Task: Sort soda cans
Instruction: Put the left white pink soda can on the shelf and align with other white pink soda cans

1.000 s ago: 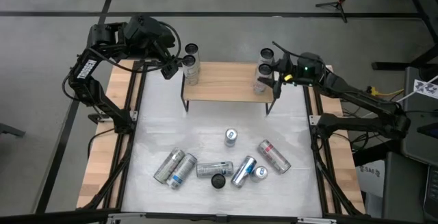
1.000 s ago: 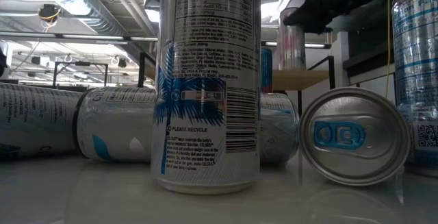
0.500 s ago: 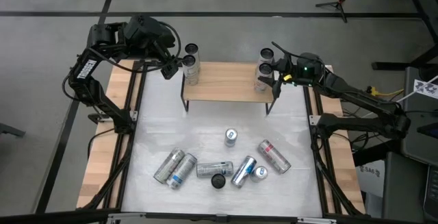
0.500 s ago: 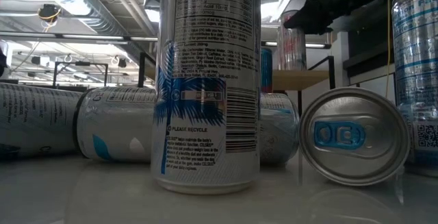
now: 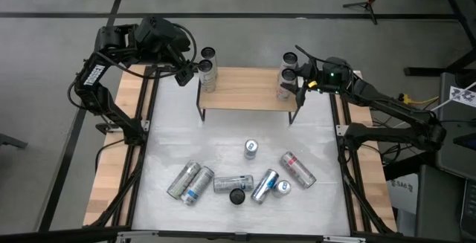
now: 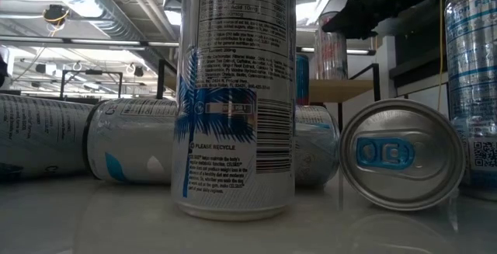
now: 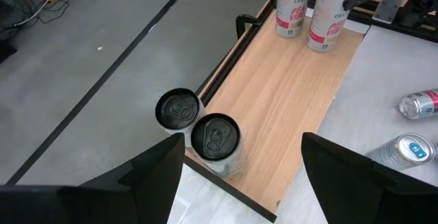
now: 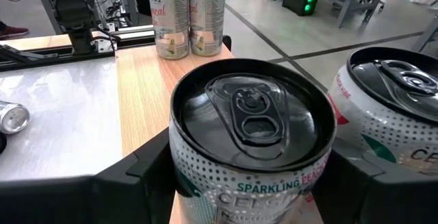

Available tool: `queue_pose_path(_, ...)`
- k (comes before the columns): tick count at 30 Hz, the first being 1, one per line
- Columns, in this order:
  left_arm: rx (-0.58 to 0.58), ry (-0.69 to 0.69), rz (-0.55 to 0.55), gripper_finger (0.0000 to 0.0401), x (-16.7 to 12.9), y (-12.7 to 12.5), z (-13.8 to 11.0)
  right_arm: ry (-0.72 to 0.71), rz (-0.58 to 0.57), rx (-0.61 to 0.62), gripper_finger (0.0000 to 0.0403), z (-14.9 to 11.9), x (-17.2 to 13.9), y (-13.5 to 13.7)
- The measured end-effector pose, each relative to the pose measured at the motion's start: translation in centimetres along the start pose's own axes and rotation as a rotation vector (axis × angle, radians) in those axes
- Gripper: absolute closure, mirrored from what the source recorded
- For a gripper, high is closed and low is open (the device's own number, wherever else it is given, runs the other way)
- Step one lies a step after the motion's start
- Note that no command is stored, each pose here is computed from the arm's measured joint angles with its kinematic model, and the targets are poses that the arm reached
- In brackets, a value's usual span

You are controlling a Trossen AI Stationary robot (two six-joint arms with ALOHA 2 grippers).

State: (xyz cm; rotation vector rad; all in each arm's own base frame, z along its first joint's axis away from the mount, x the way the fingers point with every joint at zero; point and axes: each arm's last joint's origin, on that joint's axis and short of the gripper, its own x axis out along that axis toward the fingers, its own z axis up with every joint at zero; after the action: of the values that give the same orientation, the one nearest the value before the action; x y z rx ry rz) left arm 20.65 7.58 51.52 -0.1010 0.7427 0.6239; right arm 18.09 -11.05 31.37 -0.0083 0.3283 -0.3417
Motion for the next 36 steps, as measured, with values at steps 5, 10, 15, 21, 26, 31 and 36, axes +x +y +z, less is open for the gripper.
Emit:
queue_pose_path(5, 0.0, 0.0, 0.0, 0.0117, 0.0, 0.0, 0.0, 0.003, 0.0, 0.001, 0.0097, 0.0, 0.0, 0.0)
queue_pose_path(10, 0.0, 0.0, 0.0, 0.0117, 0.0, 0.0, 0.0, 0.005, 0.0, 0.001, 0.0048, 0.0, 0.0, 0.0)
queue_pose_path(15, 0.0, 0.0, 0.0, 0.0117, 0.0, 0.0, 0.0, 0.002, 0.0, 0.001, 0.003, 0.0, 0.0, 0.0)
queue_pose_path(21, -0.02, 0.001, -0.002, 0.0117, 0.0, 0.0, 0.0, -0.022, -0.004, -0.004, 0.0029, 0.3, -0.6, 0.1)
queue_pose_path(26, -0.02, 0.001, -0.006, 0.0117, 0.0, 0.0, 0.0, -0.055, -0.039, -0.011, 0.0029, 0.7, -1.6, 0.2)
queue_pose_path(31, -0.02, 0.001, -0.007, 0.0117, 0.0, 0.0, 0.0, -0.098, -0.059, -0.02, 0.0029, 1.1, -2.8, 0.3)
queue_pose_path(36, -0.02, 0.001, -0.007, 0.0117, 0.0, 0.0, 0.0, -0.15, -0.066, -0.03, 0.0029, 1.6, -4.2, 0.6)
